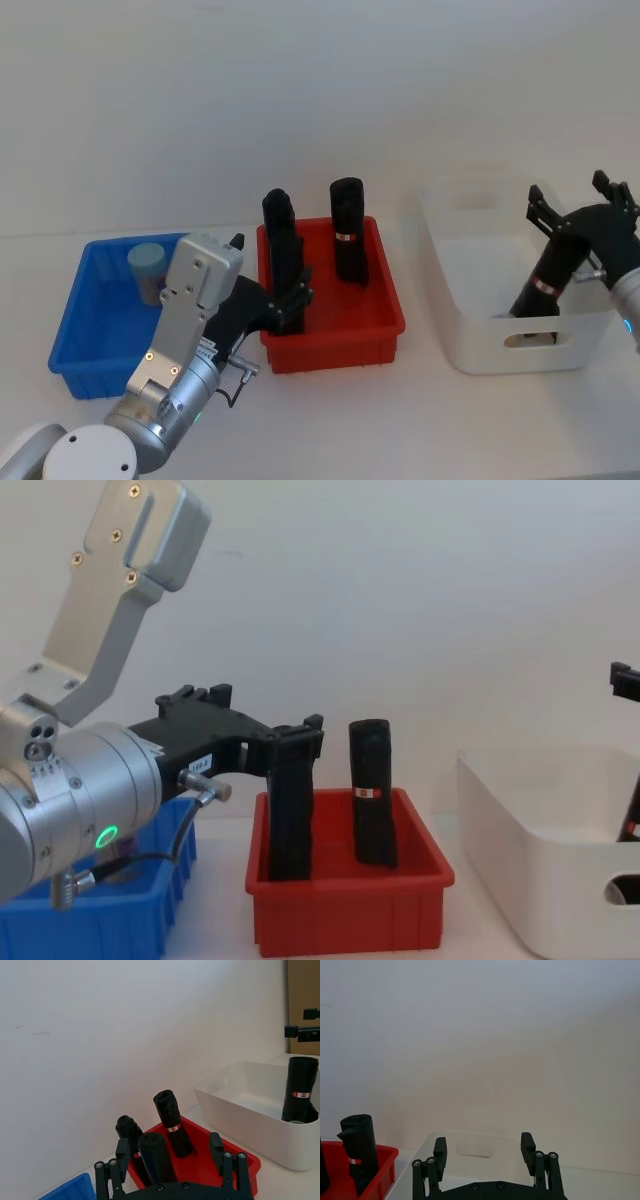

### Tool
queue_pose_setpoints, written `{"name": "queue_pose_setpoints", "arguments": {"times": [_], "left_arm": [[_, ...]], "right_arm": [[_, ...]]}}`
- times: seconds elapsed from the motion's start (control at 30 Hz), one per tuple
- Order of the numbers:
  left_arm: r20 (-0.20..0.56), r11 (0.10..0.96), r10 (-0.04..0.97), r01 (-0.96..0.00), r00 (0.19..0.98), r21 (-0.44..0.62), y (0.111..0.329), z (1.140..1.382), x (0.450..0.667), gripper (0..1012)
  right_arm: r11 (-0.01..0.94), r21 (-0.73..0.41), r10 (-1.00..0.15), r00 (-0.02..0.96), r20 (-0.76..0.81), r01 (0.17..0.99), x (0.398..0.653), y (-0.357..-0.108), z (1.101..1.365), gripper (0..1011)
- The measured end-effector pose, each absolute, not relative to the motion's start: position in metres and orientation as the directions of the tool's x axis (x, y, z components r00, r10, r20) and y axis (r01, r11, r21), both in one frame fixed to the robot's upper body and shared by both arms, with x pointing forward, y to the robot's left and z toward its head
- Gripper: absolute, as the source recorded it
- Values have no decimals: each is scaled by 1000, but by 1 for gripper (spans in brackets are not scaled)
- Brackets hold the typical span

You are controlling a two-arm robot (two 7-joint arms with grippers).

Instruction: Pick the cotton swabs from the blue box and place them into the white box.

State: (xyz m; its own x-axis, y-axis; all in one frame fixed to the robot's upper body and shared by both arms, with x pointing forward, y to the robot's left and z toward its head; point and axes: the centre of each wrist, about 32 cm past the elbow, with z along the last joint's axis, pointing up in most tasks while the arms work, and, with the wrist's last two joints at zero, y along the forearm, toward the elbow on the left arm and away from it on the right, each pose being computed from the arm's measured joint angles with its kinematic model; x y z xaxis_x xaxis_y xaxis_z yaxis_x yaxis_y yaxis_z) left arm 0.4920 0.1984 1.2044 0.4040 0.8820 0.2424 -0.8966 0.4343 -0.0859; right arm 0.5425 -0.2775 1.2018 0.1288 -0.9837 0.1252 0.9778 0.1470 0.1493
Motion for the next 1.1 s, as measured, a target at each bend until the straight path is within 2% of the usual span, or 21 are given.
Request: {"name": "queue_pose_setpoints", "arguments": {"times": [0.13,1.1], "left_arm": [[242,434,882,-897,404,-86,198,1204,492,1000],[242,434,882,-897,404,-86,198,1204,492,1000]], "right_arm": [[145,150,-984,127,125,978,543,-278,1201,996],[140,154,-985,121,124,978,543,-278,1200,1002]]}}
